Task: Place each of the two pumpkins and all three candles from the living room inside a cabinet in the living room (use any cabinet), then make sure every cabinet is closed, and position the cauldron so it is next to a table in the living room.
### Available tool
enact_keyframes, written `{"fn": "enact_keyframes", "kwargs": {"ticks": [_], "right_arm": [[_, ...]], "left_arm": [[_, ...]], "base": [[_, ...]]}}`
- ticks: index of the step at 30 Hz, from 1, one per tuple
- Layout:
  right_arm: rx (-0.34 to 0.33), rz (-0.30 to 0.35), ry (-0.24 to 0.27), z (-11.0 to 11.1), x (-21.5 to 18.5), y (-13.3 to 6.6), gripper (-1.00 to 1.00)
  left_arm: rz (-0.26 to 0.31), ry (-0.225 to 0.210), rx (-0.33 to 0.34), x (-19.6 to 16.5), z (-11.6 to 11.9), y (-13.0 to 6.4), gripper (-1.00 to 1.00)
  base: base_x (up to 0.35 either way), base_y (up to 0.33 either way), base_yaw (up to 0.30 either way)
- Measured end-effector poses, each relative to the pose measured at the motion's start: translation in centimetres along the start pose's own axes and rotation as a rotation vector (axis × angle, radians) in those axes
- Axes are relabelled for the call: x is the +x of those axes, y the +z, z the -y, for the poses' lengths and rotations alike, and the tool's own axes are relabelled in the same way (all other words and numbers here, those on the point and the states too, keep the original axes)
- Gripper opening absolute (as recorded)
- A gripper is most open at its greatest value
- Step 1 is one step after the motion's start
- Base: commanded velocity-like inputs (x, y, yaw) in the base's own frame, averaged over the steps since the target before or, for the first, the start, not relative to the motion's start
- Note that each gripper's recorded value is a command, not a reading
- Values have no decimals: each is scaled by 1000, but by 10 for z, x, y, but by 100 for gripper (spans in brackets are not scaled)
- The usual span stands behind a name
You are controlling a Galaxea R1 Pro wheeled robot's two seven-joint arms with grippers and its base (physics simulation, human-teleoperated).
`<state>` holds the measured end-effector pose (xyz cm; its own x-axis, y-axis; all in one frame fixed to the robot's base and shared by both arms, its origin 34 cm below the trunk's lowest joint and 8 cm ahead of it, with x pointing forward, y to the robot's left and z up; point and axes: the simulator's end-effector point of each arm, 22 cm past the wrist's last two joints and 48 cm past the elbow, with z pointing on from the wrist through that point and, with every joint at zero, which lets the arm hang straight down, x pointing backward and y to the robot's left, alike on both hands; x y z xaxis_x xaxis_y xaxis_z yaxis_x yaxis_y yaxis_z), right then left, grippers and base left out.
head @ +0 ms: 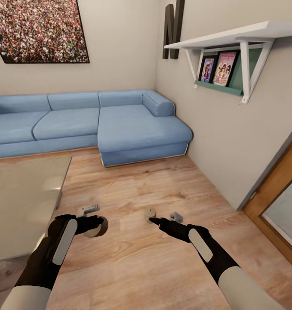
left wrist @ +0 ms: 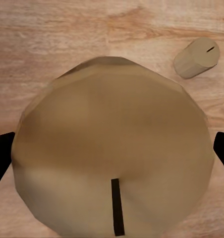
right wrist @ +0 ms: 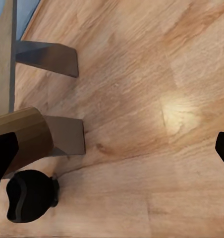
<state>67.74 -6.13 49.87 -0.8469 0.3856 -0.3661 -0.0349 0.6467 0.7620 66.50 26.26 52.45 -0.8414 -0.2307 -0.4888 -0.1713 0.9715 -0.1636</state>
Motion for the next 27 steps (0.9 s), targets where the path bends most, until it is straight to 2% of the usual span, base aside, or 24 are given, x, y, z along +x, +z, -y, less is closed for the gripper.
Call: {"fn": "enact_keyframes", "kwargs": {"ticks": [11,24,27], "right_arm": [[1,0,0,0,0,0,100],[3,1,0,1,-1,0,100],[39,2,0,8,-1,0,100]], "left_arm": [[0,1,-4,0,-1,0,-100],[-1,-1,-2,0,-1,0,-100],[-2,1,-5,1,-2,1,-100]], "base": [[175,-254,273],[191,-233,28],[30,-36,42]]}}
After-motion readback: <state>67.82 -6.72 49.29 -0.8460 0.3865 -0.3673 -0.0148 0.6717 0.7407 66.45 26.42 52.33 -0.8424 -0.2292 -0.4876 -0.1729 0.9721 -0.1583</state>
